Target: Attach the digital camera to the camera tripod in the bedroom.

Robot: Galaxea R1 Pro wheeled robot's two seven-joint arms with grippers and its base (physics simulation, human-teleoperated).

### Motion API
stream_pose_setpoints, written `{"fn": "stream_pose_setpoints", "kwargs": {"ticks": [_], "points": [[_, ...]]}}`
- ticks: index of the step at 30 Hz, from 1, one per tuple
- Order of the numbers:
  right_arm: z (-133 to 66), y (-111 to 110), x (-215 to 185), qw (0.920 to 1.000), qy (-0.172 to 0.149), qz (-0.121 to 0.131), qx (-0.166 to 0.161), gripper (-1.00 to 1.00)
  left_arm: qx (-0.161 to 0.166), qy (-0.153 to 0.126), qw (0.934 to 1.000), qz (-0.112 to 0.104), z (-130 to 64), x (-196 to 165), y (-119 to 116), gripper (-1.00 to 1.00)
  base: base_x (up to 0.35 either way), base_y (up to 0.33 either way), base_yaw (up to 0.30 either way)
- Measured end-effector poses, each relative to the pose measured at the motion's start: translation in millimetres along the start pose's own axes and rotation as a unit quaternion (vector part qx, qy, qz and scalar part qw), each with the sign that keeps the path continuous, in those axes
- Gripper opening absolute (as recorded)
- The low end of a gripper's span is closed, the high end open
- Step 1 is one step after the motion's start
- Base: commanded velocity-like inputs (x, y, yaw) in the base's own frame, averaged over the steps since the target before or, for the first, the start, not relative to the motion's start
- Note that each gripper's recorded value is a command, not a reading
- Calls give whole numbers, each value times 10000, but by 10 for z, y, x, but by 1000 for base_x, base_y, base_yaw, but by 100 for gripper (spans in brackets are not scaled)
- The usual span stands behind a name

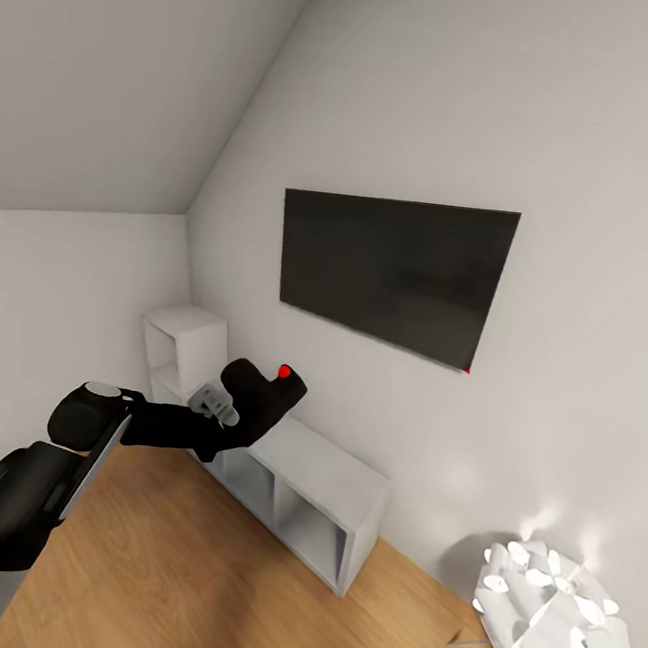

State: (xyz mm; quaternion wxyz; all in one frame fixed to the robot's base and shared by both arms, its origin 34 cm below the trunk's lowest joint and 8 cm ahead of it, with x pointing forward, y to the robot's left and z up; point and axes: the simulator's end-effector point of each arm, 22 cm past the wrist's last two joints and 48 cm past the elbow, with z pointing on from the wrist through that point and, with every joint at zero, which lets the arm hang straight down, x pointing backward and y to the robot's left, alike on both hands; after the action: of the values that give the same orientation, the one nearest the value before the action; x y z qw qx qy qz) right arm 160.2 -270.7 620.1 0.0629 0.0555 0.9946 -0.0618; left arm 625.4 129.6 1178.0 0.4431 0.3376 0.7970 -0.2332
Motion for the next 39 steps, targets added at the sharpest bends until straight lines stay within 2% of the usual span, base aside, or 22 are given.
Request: {"fn": "stream_pose_setpoints", "kwargs": {"ticks": [16, 39], "points": [[-1, 0, 1, 10000, -1, 1, 0, 100, -2, 0, 10000, -2, -3, -1, -1, -100, 143, 36, 0], [-1, 1, 1, 10000, -1, 1, -2, 100, 0, 1, 10000, 1, -1, 0, -4, -100, 229, 1, 0]]}}
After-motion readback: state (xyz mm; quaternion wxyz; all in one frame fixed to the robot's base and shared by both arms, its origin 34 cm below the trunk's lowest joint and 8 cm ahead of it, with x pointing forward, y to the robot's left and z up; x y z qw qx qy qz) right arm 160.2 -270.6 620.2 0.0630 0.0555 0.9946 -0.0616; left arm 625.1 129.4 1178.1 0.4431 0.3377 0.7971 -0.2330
